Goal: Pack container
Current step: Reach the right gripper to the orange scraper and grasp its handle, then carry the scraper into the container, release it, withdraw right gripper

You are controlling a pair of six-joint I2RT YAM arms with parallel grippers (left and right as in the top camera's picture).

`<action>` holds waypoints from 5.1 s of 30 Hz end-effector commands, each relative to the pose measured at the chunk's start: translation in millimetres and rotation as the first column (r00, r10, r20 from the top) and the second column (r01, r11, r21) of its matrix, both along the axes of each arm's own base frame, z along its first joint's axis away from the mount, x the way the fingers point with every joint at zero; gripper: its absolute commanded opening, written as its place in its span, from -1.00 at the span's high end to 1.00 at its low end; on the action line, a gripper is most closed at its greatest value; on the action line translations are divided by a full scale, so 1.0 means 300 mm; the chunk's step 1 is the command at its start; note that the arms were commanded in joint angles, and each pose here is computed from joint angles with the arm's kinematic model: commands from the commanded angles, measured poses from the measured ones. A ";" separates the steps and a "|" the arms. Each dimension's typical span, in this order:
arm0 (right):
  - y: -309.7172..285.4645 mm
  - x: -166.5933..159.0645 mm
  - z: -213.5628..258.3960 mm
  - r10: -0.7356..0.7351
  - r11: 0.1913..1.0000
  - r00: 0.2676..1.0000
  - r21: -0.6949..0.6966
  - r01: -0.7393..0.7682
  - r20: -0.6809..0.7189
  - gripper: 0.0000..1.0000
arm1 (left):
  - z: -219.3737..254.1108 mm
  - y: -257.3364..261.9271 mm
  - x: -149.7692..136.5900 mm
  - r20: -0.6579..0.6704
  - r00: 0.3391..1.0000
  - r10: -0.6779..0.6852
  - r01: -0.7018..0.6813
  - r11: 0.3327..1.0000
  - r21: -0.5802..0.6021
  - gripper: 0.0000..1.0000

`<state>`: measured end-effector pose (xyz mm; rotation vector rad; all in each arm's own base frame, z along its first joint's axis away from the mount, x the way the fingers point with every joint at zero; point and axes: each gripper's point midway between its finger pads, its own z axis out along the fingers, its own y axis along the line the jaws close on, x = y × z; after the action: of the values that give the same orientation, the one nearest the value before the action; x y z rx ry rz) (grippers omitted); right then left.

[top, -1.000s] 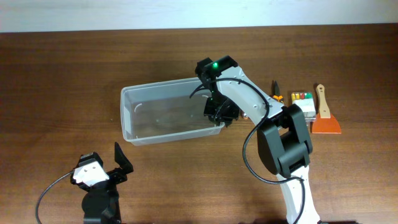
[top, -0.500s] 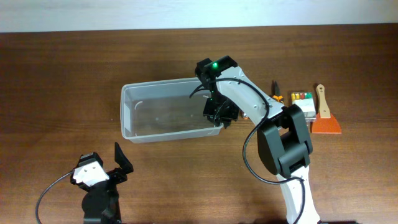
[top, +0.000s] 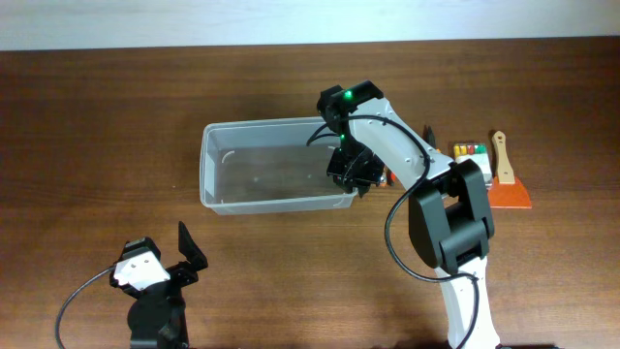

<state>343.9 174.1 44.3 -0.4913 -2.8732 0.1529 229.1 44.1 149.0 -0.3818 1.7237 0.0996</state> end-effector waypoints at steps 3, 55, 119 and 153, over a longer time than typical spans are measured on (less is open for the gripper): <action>-0.058 0.031 0.059 -0.014 0.998 0.996 -0.054 0.019 0.085 0.18 | -0.005 -0.001 0.000 -0.004 1.000 -0.001 0.001 1.000 0.009 -0.99; -1.128 0.228 -0.083 0.052 0.998 0.983 0.035 -0.059 0.175 -0.56 | -0.005 -0.001 0.000 -0.004 1.000 -0.001 0.001 1.000 0.009 -0.98; -0.268 0.357 0.598 0.513 0.793 0.694 0.031 -0.609 0.505 0.92 | -0.005 -0.001 0.000 -0.004 1.000 -0.001 0.001 1.000 0.009 -0.99; 0.343 0.231 0.093 0.910 -0.244 -0.285 -0.167 -0.955 0.301 0.33 | -0.005 -0.001 0.000 -0.004 1.000 -0.001 0.001 1.000 0.009 -0.98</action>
<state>406.5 282.7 66.8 2.2676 -2.4953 -0.0196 229.1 44.1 149.0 -0.3818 1.7237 0.0996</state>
